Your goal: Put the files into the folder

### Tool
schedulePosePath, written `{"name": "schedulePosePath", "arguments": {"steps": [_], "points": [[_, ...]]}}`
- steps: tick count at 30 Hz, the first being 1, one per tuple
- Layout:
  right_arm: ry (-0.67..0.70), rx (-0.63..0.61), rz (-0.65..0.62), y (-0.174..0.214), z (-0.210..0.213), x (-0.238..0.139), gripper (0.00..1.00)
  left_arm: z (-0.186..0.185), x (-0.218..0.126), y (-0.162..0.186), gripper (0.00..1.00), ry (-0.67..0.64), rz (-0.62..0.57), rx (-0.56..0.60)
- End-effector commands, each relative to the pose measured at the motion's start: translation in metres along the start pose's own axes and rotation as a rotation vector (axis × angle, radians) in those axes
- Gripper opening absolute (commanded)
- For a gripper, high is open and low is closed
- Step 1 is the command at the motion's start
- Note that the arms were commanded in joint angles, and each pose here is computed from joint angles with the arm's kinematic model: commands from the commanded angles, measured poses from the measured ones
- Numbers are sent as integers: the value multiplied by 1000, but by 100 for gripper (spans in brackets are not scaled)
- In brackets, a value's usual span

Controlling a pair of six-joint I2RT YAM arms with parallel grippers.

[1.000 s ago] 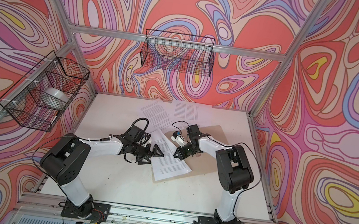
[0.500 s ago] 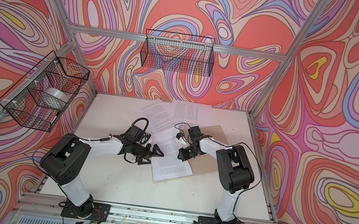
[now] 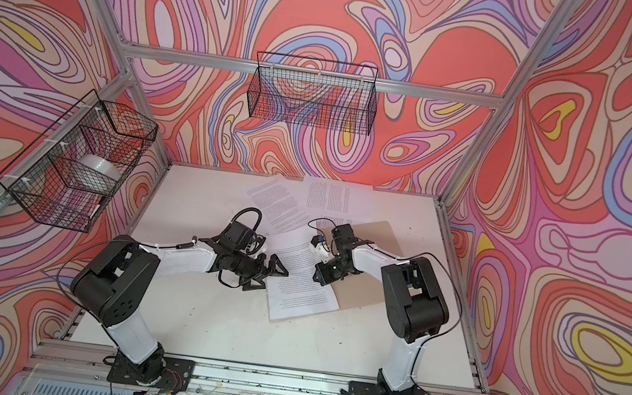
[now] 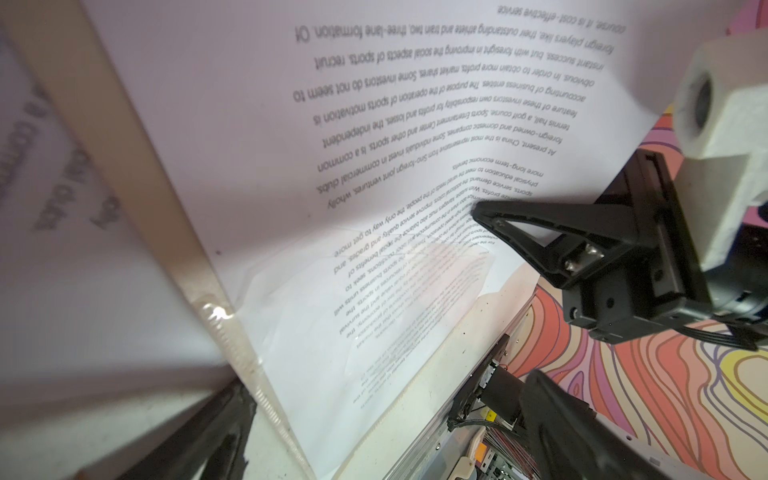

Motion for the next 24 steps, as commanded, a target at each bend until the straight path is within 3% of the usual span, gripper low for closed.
{"name": "schedulePosePath", "arguments": {"steps": [1, 13, 17, 18, 24], "points": [[-29, 0, -9, -2, 3, 3, 0, 7, 3, -3, 100, -40, -3, -19], [-40, -11, -12, -9, 8, 7, 1, 2, 4, -8, 100, -28, -6, -21], [25, -24, -53, -19, 8, -7, 26, 3, -3, -7, 100, -26, -28, -30], [28, -28, -62, -22, 10, -11, 97, 4, -6, -7, 100, -27, -33, -34], [94, -19, -144, -41, 12, -38, 98, 3, -31, -7, 100, -3, -77, -35]]}}
Point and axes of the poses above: each gripper's point midway between its finger pads, its own x axis out along the fingers, its own z axis along the line the jaws close on, y = z × x, the point moved 10 cm from there along -x, back along the fingers, and after that the axes turned 2 degrees about -x, right-handed, at the moved point
